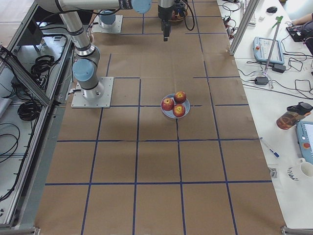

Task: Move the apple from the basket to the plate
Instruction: 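Close the left gripper on the striped apple and lift it, then carry the striped apple with the left gripper toward the table center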

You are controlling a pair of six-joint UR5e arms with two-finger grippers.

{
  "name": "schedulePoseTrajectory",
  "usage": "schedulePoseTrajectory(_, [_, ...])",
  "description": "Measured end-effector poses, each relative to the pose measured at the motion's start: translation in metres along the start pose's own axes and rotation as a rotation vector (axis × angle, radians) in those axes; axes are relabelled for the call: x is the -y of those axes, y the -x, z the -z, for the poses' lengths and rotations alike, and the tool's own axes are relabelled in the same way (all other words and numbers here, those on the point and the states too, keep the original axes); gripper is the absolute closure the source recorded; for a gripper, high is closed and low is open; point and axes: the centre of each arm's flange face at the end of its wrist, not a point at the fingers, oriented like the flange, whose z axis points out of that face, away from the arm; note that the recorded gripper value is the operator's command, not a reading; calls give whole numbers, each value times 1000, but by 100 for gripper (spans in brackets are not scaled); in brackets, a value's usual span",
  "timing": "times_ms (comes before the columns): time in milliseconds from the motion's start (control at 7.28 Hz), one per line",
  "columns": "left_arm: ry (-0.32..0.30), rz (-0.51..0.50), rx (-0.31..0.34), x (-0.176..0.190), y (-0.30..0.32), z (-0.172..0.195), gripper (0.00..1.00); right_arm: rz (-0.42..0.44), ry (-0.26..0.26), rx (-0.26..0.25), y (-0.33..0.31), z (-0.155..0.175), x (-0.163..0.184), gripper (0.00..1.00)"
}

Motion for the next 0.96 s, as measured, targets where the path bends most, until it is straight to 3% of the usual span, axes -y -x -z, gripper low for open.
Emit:
schedulePoseTrajectory(275, [-1,6,-6,-1,-2,-3,35,0,0,0,0,0,0,0])
schedulePoseTrajectory(687, [-20,10,1,1,-9,11,37,1,0,1,0,0,0,0])
schedulePoseTrajectory(962, [-50,46,8,2,-39,40,37,0,0,0,0,0,0,0])
